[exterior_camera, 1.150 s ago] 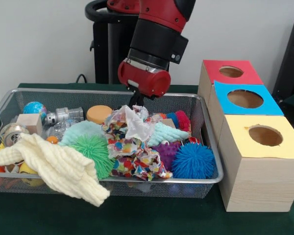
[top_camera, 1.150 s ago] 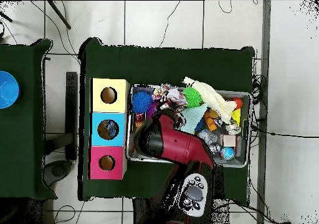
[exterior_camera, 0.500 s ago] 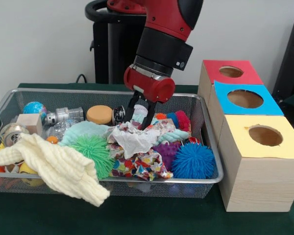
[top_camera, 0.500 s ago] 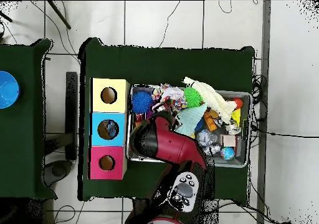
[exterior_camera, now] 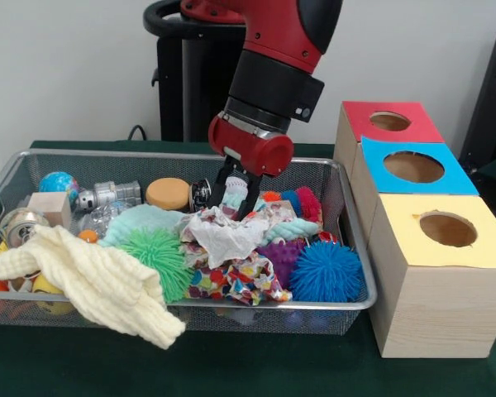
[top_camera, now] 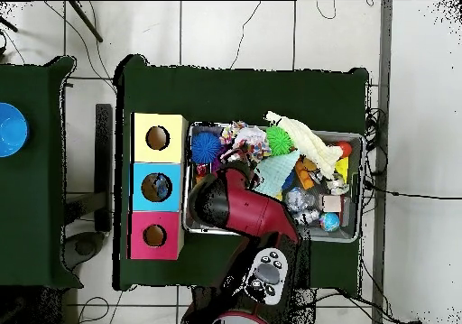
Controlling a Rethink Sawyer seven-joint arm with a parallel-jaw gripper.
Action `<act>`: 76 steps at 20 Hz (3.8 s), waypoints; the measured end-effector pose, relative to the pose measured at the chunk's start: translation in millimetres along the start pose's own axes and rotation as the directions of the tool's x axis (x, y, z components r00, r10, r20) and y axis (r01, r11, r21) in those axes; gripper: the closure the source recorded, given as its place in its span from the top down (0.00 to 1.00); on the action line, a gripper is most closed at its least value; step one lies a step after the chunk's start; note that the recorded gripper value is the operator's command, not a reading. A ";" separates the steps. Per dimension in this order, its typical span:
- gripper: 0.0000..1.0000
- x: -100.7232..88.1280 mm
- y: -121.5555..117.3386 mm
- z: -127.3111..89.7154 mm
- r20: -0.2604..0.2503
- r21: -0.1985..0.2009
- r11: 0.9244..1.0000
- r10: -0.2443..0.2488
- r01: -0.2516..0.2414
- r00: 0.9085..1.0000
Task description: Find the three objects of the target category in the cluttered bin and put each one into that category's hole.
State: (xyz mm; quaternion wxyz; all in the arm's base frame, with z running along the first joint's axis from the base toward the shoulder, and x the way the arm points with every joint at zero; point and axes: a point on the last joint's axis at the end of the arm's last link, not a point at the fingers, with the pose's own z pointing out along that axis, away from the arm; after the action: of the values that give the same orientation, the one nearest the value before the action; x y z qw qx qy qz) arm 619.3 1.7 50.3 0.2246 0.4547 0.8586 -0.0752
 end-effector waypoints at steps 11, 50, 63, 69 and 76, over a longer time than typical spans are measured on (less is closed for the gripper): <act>1.00 -11.0 1.5 -23.4 0.002 0.018 1.000 0.018 -0.018 1.000; 1.00 -112.9 -114.5 -31.9 -0.107 0.125 0.965 0.244 -0.231 0.964; 1.00 -85.2 -140.0 -14.0 -0.142 0.096 0.984 0.161 -0.149 0.977; 1.00 -81.4 -134.2 -10.3 -0.153 0.067 0.989 0.138 -0.129 0.979; 1.00 -83.1 -131.2 -2.6 -0.133 0.022 0.992 0.124 -0.123 0.983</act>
State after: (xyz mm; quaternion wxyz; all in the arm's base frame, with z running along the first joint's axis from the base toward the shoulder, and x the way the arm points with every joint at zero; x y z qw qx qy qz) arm 551.9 -135.0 80.5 0.1676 0.5127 0.8413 -0.0365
